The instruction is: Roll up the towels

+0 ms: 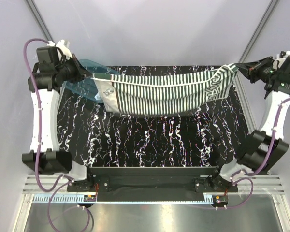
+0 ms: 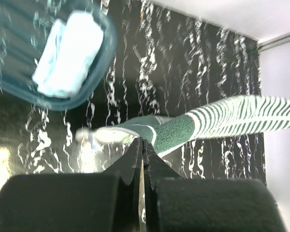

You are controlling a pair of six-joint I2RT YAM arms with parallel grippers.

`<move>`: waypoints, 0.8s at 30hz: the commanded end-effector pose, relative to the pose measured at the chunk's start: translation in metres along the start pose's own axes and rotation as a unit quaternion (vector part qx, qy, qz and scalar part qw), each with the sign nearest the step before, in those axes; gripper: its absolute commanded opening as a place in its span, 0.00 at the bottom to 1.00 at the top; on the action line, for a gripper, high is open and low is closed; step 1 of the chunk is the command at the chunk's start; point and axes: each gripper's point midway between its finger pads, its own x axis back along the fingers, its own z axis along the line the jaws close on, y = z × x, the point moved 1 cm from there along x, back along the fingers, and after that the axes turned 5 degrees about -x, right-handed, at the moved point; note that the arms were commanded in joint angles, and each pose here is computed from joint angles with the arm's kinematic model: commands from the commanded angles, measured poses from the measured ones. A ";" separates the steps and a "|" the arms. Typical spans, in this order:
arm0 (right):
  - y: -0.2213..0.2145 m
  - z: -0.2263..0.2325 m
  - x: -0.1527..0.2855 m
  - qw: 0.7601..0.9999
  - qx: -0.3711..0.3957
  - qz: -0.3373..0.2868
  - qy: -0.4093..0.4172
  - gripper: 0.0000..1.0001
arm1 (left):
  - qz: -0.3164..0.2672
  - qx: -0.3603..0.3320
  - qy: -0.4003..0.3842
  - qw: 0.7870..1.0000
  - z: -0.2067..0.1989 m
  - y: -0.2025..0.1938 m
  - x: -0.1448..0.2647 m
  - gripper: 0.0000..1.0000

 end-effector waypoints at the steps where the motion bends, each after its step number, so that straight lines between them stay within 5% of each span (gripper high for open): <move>1: -0.022 0.062 0.037 0.987 0.123 -0.026 0.104 0.00 | -0.075 -0.059 -0.056 0.994 -0.034 0.008 0.048 0.00; 3: -0.034 0.048 0.040 0.988 0.111 -0.033 0.102 0.00 | -0.043 -0.043 -0.055 0.997 -0.017 -0.034 0.031 0.00; 10: -0.061 -0.117 0.051 0.995 -0.047 -0.073 -0.040 0.00 | 0.041 0.019 -0.002 0.999 0.032 -0.166 0.028 0.00; 13: -0.063 -0.168 0.070 0.982 -0.128 -0.105 -0.094 0.23 | 0.087 0.043 0.018 0.995 0.050 -0.204 0.031 0.03; 14: -0.068 -0.178 0.073 0.977 -0.150 -0.103 -0.111 0.40 | 0.100 0.049 0.022 0.994 0.053 -0.214 0.033 0.07; 15: -0.069 -0.188 0.074 0.974 -0.159 -0.104 -0.127 0.70 | 0.104 0.050 0.019 0.993 0.053 -0.221 0.034 0.21; 17: -0.073 -0.195 0.076 0.969 -0.176 -0.099 -0.146 0.77 | 0.111 0.055 0.041 0.992 0.060 -0.232 0.037 0.30; 18: -0.071 -0.192 0.078 0.968 -0.171 -0.105 -0.148 0.83 | 0.100 0.049 0.044 0.993 0.060 -0.231 0.040 0.54; 20: -0.071 -0.187 0.081 0.967 -0.167 -0.113 -0.154 0.85 | 0.091 0.047 0.057 0.993 0.063 -0.228 0.043 0.66; 23: -0.062 -0.172 0.089 0.969 -0.128 -0.133 -0.163 0.85 | 0.080 0.049 0.047 0.994 0.059 -0.219 0.041 0.99; 24: -0.058 -0.166 0.091 0.970 -0.112 -0.138 -0.164 0.85 | 0.078 0.050 0.049 0.994 0.059 -0.216 0.040 0.99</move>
